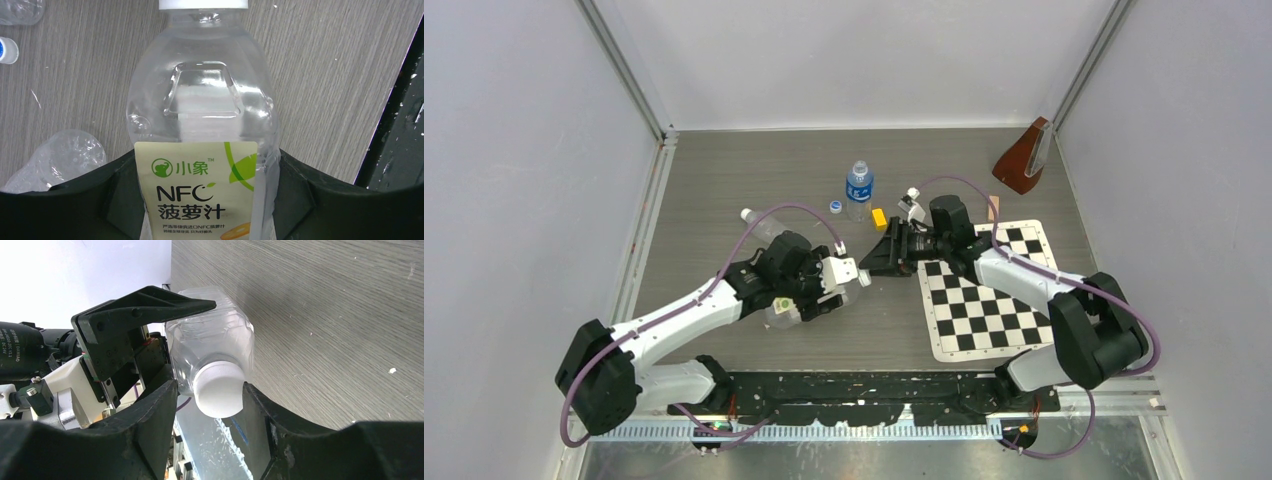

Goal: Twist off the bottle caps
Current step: Unscrew the bottle cap from the plastic bottle.

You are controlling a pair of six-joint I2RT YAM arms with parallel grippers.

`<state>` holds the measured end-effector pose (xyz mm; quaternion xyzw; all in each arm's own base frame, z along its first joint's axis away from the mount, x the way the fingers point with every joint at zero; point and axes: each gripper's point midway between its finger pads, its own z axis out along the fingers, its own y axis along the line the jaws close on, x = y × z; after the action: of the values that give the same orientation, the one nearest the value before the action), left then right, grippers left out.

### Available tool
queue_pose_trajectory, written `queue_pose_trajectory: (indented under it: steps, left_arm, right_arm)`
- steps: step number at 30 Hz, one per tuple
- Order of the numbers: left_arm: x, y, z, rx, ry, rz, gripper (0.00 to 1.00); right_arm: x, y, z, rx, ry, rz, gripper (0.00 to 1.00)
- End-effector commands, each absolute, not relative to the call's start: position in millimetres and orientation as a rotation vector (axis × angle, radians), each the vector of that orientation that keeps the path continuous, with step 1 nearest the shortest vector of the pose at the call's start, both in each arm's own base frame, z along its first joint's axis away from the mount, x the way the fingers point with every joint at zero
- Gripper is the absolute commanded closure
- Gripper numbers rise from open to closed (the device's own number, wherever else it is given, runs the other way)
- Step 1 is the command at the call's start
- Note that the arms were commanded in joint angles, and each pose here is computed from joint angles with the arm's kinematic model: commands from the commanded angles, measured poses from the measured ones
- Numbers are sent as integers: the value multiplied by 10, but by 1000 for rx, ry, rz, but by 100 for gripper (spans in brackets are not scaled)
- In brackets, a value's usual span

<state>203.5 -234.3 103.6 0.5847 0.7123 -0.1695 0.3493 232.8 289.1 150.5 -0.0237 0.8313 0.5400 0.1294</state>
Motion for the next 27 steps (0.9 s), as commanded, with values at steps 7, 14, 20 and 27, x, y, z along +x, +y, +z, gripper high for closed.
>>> queue_pose_trajectory:
  steps: [7, 14, 20, 27]
  left_arm:
    - [2150, -2506, 1415, 1448, 1698, -453, 100]
    - [2153, -2487, 1399, 1447, 1703, -443, 100]
    - [2179, -2473, 1360, 1446, 1720, -425, 100]
    - [2166, -2472, 1344, 1449, 1723, -431, 100]
  right_arm:
    - [2357, 2962, 1508, -92, 2408, 1591, 43]
    - [2396, 3002, 1566, -78, 2369, 1630, 50]
    - [2322, 3008, 1611, -130, 2359, 1674, 54]
    - [2272, 2978, 1616, -137, 2360, 1666, 45]
